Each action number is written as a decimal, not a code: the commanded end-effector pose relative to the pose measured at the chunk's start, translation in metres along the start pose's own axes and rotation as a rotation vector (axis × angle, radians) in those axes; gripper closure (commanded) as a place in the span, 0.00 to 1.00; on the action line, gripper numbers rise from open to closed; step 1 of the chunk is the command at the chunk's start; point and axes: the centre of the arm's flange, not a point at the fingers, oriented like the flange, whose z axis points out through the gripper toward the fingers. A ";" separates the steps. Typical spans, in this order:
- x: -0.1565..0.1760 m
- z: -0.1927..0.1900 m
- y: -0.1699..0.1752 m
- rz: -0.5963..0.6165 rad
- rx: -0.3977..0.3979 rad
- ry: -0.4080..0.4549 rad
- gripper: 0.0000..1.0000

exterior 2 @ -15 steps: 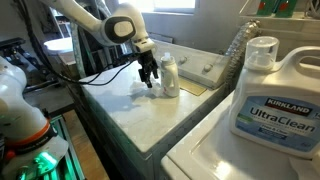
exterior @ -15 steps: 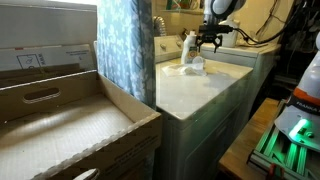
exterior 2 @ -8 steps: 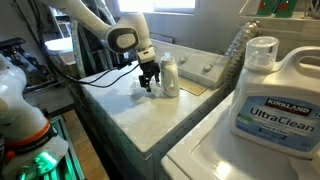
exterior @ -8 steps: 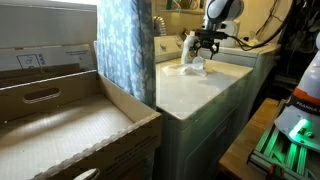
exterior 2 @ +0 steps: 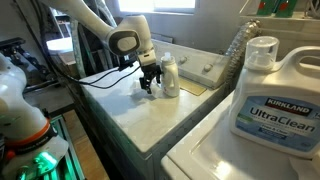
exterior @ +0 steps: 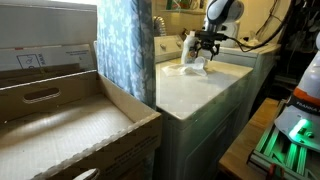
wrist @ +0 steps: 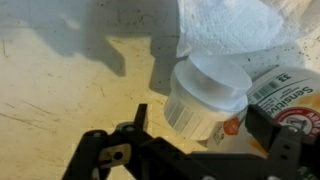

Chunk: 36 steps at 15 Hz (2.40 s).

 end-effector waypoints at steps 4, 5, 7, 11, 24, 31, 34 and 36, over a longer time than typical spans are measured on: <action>0.001 0.012 0.007 0.068 0.031 -0.016 0.00; 0.001 0.013 0.007 0.076 0.030 -0.021 0.00; 0.002 0.016 0.008 0.087 0.027 -0.024 0.00; 0.004 0.020 0.009 0.089 0.023 -0.025 0.17; -0.002 0.036 0.003 0.030 -0.035 -0.059 0.38; -0.004 0.024 -0.001 -0.025 -0.134 -0.037 0.62; -0.002 0.007 0.001 -0.087 -0.212 0.022 0.62; -0.001 -0.013 0.003 -0.143 -0.304 0.087 0.62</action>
